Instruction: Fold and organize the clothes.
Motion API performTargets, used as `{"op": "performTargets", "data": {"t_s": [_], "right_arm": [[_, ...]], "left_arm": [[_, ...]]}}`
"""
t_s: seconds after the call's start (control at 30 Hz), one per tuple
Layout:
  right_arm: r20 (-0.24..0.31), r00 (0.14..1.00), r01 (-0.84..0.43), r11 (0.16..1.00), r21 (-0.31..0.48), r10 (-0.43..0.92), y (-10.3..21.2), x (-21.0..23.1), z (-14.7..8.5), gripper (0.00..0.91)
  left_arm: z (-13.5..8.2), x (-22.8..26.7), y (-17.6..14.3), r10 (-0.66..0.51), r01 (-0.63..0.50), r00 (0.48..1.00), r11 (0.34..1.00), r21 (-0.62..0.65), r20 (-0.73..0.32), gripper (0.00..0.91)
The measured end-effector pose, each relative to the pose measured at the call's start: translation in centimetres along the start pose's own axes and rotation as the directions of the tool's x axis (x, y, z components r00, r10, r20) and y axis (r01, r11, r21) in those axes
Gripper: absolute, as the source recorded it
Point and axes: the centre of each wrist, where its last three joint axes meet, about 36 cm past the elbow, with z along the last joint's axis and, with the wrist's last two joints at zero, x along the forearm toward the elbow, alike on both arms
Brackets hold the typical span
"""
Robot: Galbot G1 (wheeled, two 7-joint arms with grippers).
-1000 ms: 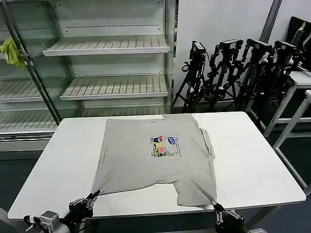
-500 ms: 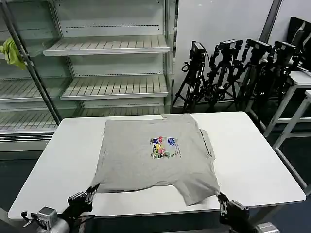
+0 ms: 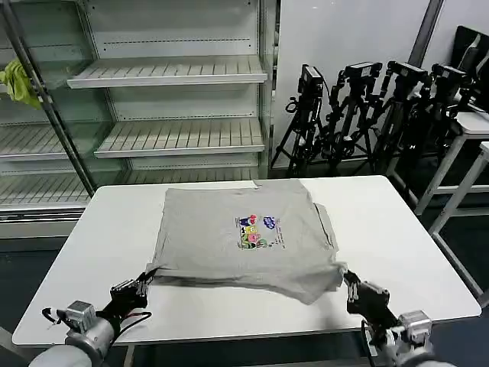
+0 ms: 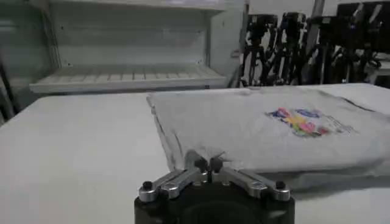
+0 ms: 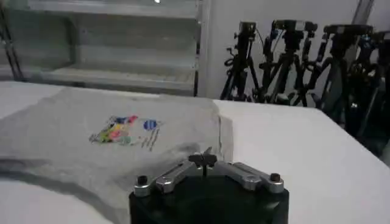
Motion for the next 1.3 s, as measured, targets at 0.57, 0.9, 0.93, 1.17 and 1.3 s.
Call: {"op": "performTargets", "data": {"t_s": [0.57,0.9,0.93,1.17,1.3], "right_arm": [[0.089,0.996,-0.005,1.000,0.031,0.002,-1.6,-9.0,-3.4,0.000],[0.102,0.994,0.018,0.998,0.060,-0.024,-0.9,-12.8,-4.8,0.000],[0.102,0.994,0.018,0.998,0.063,-0.025,-0.8,-13.1,-4.8,0.000],[0.102,0.994,0.018,0.997,0.077,-0.026,-0.8,-14.7,-5.0,0.000],[0.096,0.995,0.021,0.996,0.084,-0.029,-0.6,-15.5,-4.7,0.000]], "left_arm": [[-2.2,-5.7,1.7,-0.010,0.012,0.998,0.999,-0.032,0.055,0.040],[-2.8,-8.5,2.1,-0.012,0.015,0.998,0.999,-0.048,0.066,0.040],[-2.9,-8.7,2.1,-0.011,0.015,0.998,0.999,-0.049,0.066,0.040],[-2.9,-10.5,2.1,-0.009,0.013,0.998,0.998,-0.059,0.065,0.040],[-2.8,-11.4,2.0,-0.009,0.013,0.998,0.998,-0.062,0.061,0.040]]}}
